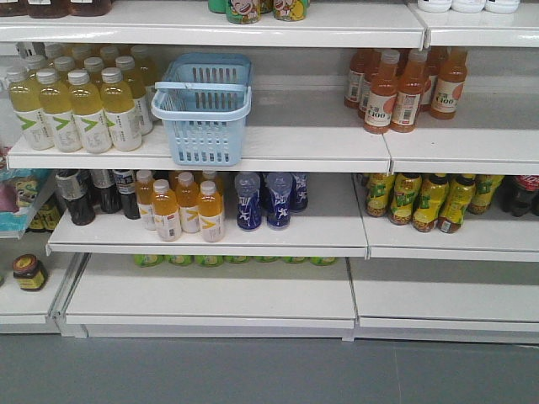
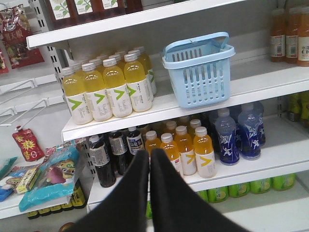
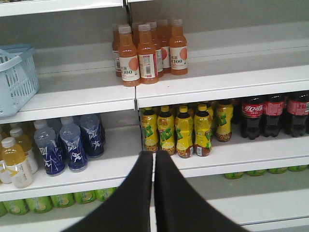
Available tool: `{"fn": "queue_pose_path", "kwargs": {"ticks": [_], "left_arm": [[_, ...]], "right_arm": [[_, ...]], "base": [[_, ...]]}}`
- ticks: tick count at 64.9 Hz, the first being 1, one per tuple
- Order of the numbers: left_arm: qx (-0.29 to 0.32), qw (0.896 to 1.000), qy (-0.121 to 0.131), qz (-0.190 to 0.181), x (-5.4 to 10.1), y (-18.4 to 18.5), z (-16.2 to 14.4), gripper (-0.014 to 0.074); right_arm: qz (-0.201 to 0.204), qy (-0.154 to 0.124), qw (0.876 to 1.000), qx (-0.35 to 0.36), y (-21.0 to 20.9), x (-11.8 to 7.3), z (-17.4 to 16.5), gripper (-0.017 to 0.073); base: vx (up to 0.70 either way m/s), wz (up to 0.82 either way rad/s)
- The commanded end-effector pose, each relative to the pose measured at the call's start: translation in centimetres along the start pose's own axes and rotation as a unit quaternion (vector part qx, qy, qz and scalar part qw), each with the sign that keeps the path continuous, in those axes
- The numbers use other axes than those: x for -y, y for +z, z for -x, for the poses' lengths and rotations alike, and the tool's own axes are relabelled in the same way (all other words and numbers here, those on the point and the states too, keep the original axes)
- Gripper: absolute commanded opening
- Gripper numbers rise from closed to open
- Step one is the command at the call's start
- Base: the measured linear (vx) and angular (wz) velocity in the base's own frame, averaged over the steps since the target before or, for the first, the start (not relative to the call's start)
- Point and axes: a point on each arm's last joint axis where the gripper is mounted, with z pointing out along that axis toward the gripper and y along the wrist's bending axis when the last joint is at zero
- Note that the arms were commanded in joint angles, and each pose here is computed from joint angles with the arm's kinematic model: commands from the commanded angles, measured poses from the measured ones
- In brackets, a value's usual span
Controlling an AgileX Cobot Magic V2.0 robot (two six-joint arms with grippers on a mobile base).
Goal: Place coke in basket with both arms
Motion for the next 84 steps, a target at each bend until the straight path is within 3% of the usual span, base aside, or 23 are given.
{"fn": "queue_pose_path", "kwargs": {"ticks": [1,84], "left_arm": [[0.041,0.999,-0.009,-0.011,0.17,-0.13,0.72,-0.0006],[0.041,0.999,-0.009,-0.011,0.17,-0.13,0.72,-0.0006]], "right_arm": [[0.013,-0.010,0.999,0.035,-0.09,-0.21,0.32,-0.0004],[0.013,-0.010,0.999,0.035,-0.09,-0.21,0.32,-0.0004]], "base": [[0.19,-0.05],[0.14,-0.02]]}}
